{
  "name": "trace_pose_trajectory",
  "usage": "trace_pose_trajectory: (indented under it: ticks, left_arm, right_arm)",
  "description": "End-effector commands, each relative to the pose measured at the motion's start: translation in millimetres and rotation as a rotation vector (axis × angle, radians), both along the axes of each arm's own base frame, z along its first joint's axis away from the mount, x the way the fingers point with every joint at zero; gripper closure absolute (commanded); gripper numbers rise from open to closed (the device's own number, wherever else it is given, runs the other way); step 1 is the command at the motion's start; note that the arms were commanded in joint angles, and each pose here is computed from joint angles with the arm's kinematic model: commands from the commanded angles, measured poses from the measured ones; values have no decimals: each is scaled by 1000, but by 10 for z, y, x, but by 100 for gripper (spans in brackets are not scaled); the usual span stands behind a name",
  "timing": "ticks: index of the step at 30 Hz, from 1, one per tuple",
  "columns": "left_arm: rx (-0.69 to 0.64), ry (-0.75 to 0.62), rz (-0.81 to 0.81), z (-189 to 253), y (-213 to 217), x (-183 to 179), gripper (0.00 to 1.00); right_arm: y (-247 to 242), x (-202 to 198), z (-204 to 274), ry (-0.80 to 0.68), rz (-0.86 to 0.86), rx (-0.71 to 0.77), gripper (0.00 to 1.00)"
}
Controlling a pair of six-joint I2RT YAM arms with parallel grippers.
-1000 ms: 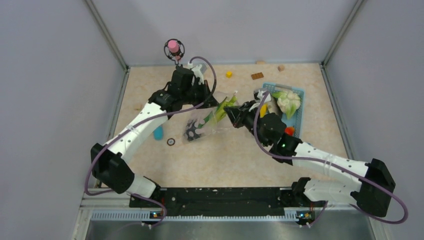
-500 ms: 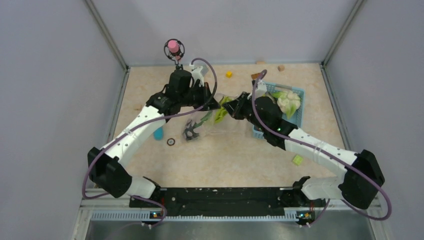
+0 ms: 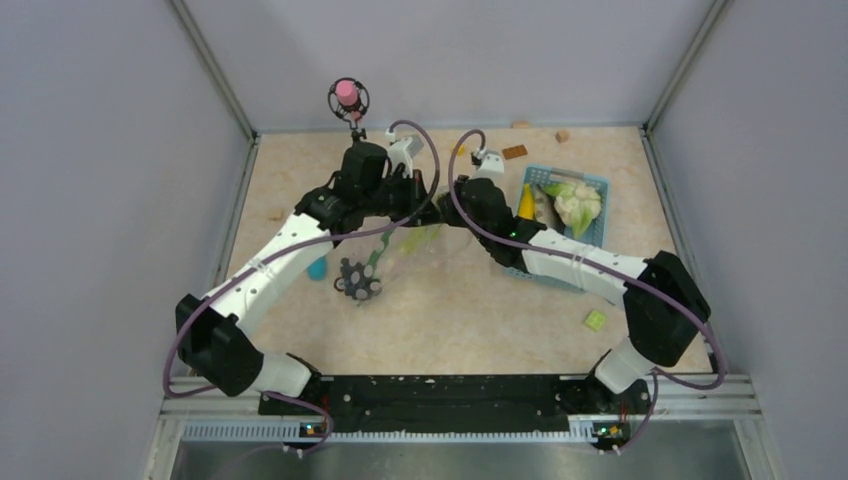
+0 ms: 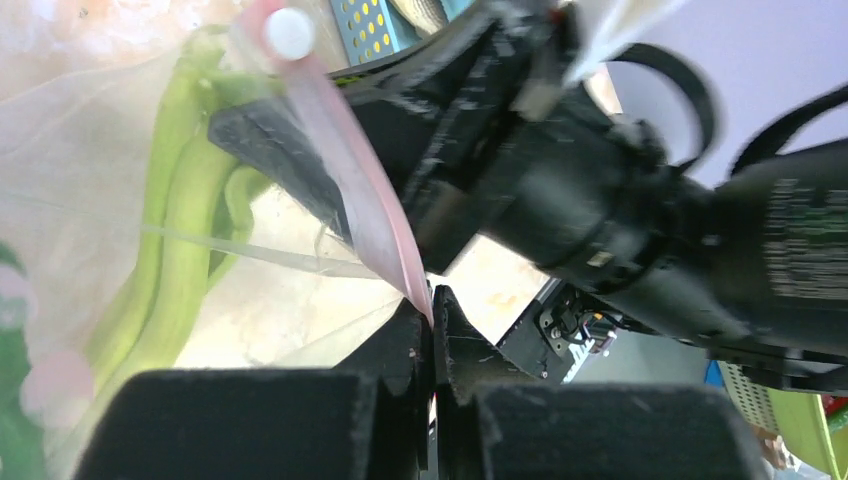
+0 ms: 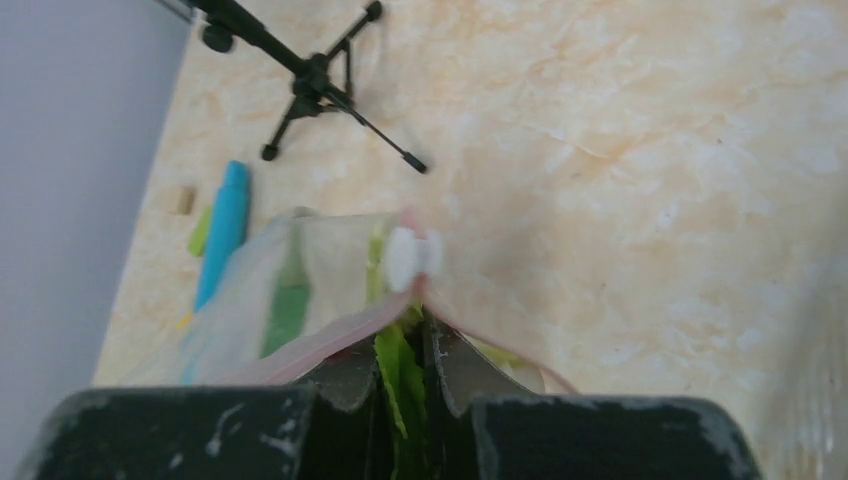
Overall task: Place the food in the zip-top bag and seal the zipper
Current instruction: Adjust the fake vegetable in the zipper food storage bag.
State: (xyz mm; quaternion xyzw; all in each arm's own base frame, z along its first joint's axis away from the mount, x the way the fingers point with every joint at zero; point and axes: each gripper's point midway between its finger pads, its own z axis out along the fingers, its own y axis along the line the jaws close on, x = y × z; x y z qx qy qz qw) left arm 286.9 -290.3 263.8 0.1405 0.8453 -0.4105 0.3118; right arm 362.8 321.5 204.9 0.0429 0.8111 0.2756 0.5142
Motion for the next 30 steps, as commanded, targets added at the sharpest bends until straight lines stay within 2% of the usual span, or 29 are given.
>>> trace_pose_trajectory:
  ticks: [1, 4, 7, 11, 15, 26, 30]
  left_arm:
    - [-108, -143, -60, 509, -63, -130, 100]
    - [-97, -154, -26, 507, -18, -101, 100]
    - [-68, -152, 39, 461, 49, -21, 100]
    - [-37, -145, 114, 401, 124, 81, 100]
    - [-21, -142, 157, 379, 158, 152, 100]
    - [-14, -133, 193, 362, 183, 210, 100]
    - [-18, -136, 187, 374, 180, 198, 100]
  right_arm:
    - [-103, 81, -351, 44, -83, -150, 100]
    - [-62, 91, -313, 16, -59, -145, 100]
    - [97, -24, -44, -69, 78, -88, 90]
    - [207, -282, 305, -177, 261, -48, 73]
    - [213, -560, 486, -207, 393, -41, 54]
    - [-383, -816, 809, -285, 283, -71, 18]
    - [-633, -880, 866, -309, 211, -75, 15]
